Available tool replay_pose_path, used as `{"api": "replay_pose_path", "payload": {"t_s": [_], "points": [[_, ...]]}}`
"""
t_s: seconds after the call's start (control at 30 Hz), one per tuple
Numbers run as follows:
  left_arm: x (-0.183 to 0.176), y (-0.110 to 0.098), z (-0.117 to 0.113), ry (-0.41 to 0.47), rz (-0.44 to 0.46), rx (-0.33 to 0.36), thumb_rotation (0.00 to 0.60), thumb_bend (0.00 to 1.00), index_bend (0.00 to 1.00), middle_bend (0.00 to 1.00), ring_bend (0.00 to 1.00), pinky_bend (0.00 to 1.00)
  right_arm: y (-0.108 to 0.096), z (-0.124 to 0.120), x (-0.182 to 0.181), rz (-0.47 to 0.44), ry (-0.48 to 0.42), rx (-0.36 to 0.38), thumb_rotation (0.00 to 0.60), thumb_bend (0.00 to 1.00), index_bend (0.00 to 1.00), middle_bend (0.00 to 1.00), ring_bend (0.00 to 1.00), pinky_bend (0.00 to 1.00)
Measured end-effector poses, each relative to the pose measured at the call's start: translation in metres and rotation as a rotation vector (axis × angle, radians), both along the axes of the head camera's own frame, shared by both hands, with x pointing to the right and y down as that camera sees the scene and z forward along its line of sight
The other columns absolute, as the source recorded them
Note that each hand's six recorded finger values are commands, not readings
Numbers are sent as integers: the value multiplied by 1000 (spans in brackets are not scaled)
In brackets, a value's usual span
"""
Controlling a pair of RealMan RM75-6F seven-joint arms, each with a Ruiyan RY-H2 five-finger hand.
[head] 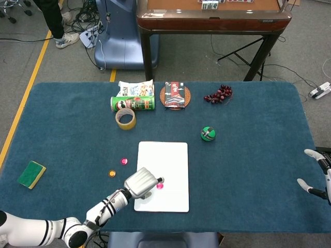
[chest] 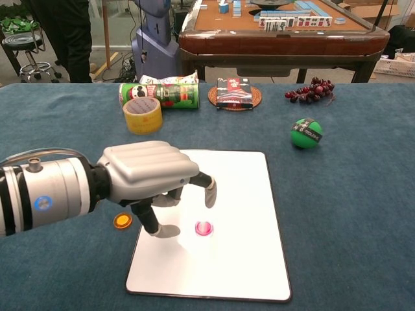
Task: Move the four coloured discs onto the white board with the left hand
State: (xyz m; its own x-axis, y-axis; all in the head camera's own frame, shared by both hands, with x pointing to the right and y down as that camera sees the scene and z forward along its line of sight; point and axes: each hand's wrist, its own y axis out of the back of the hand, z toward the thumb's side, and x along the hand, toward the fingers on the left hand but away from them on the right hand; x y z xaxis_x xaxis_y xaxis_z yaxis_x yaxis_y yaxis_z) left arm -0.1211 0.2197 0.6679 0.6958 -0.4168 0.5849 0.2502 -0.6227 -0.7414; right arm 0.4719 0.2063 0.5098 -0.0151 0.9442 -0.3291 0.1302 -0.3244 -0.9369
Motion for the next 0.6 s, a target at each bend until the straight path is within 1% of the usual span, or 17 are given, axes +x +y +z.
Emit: {"api": "replay_pose_path", "payload": {"t_s": [0.13, 0.23, 0.4, 0.5, 0.6], "points": [[-8, -8, 0, -25, -29, 12, 600, 295, 366, 1000, 1000, 1000, 0, 1, -1, -4, 3, -3, 600, 0, 248, 270, 286, 479], [-16, -16, 0, -35, -66, 23, 600, 295, 385, 1000, 1000, 1000, 0, 3, -2, -7, 6, -7, 600, 0, 248, 271, 286, 479], [-41, -35, 4, -67, -154, 41, 600, 295, 415, 1000, 1000, 1000, -1, 6, -4, -14, 11, -17, 600, 0, 248, 271, 286, 479], [-55, -45, 9, -99, -181, 57, 600, 295, 428, 1000, 1000, 1000, -1, 9, -6, -18, 14, -26, 600, 0, 248, 271, 286, 479], [-63, -51, 12, -120, -204, 57, 600, 295, 445, 1000, 1000, 1000, -2, 12, -9, -26, 21, -38, 600, 0, 248, 271, 286, 479]]}}
